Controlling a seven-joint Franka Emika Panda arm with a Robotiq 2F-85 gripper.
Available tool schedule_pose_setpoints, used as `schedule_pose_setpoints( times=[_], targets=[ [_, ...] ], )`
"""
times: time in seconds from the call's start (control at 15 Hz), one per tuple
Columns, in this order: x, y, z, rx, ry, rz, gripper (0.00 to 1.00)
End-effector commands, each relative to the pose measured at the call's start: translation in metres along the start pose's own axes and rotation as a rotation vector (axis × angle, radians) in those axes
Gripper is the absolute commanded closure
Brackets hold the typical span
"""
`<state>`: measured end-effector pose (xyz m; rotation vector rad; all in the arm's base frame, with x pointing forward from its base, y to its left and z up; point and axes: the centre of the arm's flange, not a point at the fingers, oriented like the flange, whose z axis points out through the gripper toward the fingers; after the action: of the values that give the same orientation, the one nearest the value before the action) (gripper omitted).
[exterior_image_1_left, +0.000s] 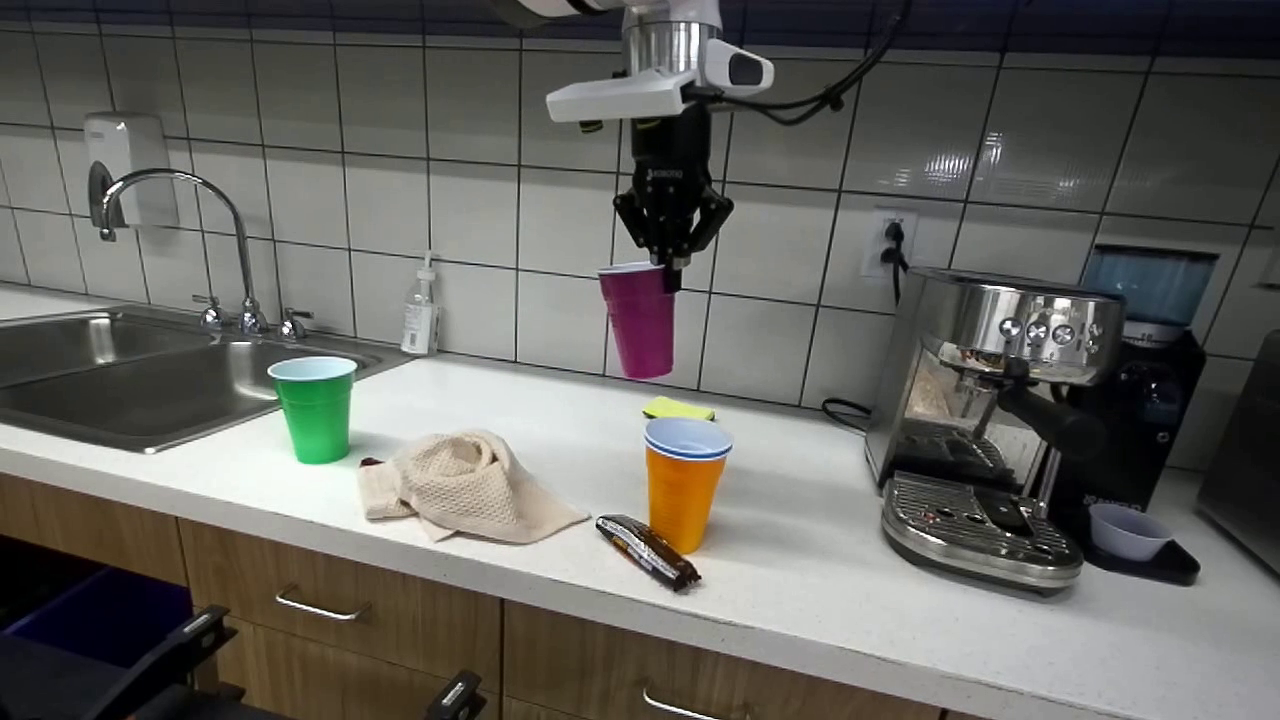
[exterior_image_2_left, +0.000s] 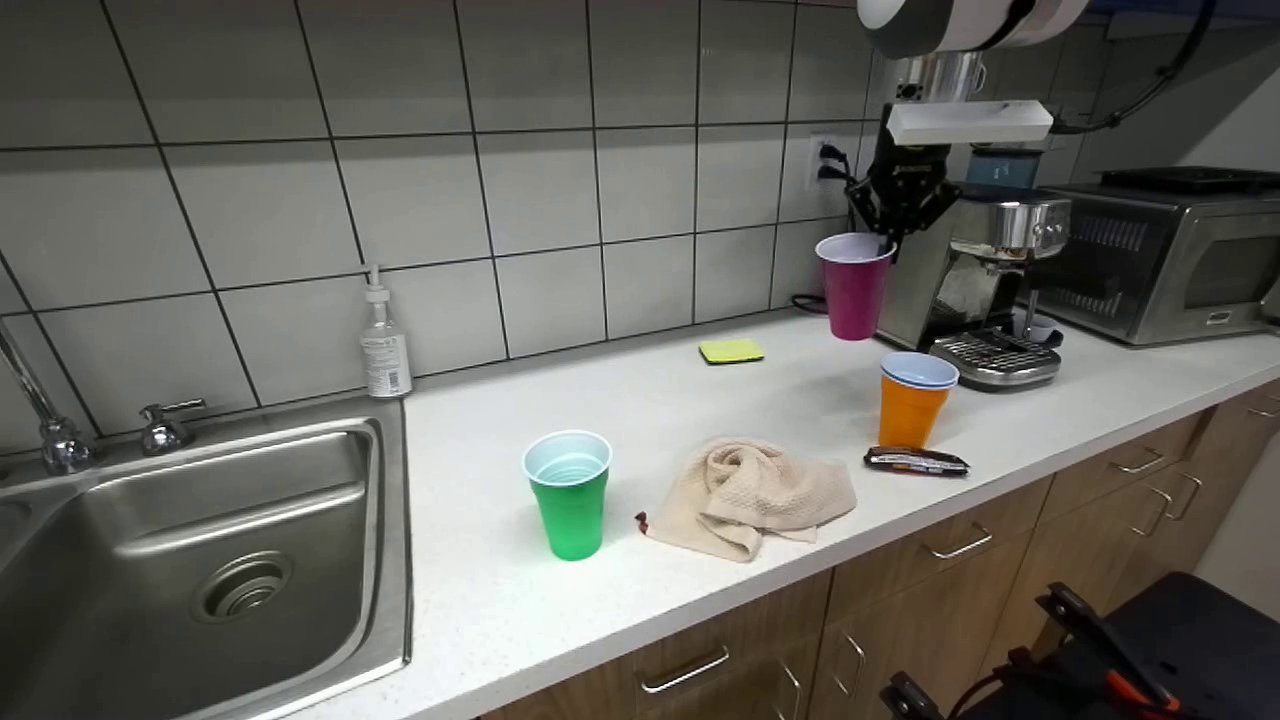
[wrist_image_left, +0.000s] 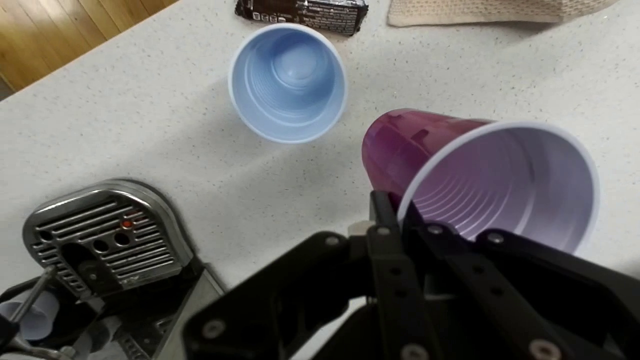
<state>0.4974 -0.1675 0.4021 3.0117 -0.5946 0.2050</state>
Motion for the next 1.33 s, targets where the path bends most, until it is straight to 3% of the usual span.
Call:
schedule_pose_setpoints(
  times=[0.0,0.6,1.27],
  targets=[
    [-0.014,0.018,-0.011,-0.014,-0.019,0.075,0.99],
    [-0.028,0.058,-0.002,-0.010,-0.076,0.213,0.99],
    [-0.037,0.081,0.016,-0.019,-0.142,0.311,0.99]
  ],
)
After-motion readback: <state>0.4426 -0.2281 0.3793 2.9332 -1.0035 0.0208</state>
